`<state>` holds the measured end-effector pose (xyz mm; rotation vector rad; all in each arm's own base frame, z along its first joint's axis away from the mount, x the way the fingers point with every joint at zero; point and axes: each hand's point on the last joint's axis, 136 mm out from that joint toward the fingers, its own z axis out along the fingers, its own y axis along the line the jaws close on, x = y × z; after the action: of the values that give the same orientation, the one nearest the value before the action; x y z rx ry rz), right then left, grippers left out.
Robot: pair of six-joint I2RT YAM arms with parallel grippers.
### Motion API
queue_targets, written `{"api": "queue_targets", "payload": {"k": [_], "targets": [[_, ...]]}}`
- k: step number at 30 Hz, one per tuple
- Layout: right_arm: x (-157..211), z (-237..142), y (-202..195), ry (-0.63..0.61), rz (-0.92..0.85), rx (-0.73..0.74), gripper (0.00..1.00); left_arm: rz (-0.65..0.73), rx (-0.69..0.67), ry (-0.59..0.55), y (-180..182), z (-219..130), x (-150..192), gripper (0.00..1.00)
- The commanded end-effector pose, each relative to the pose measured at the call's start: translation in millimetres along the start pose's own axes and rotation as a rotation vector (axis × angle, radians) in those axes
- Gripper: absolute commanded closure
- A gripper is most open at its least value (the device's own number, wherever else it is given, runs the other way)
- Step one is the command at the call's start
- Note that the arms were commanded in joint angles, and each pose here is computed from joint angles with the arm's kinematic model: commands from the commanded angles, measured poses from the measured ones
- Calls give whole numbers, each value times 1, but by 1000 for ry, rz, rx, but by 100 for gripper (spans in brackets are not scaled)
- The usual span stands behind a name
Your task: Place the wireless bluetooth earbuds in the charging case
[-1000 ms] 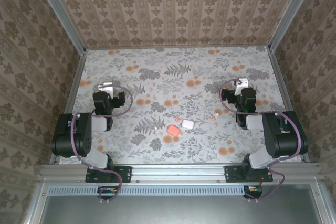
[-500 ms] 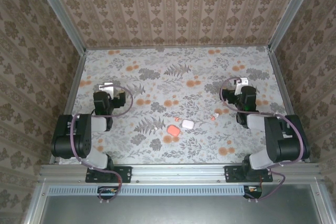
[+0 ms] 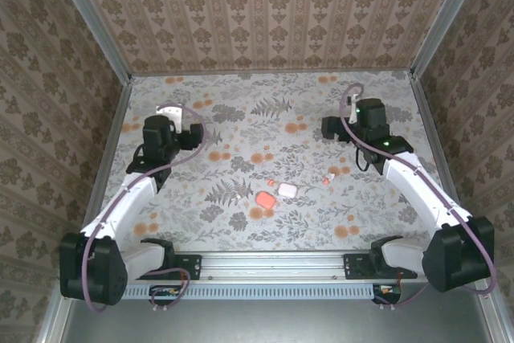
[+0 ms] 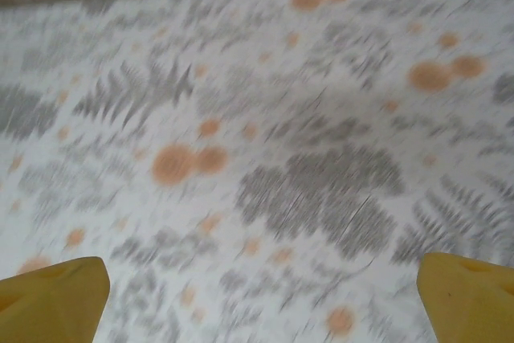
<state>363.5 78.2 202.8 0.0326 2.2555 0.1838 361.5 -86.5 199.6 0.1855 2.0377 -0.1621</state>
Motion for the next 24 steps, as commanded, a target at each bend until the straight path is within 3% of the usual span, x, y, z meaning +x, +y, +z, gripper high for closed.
{"api": "queue_targets", "payload": {"k": [1, 6, 12, 17, 24], "targets": [[48, -23, 16, 246, 30, 9, 1, -82, 5, 231, -12, -15, 47, 19], [71, -40, 61, 359, 68, -88, 6, -159, -10, 317, -22, -29, 69, 21], [123, -41, 108, 584, 103, -136, 13, -188, -33, 404, -23, -35, 92, 22], [157, -21, 120, 720, 77, -44, 22, -164, -68, 468, -20, -35, 106, 22], [180, 8, 134, 805, 39, 24, 20, -168, -66, 478, -21, -33, 113, 21]]}}
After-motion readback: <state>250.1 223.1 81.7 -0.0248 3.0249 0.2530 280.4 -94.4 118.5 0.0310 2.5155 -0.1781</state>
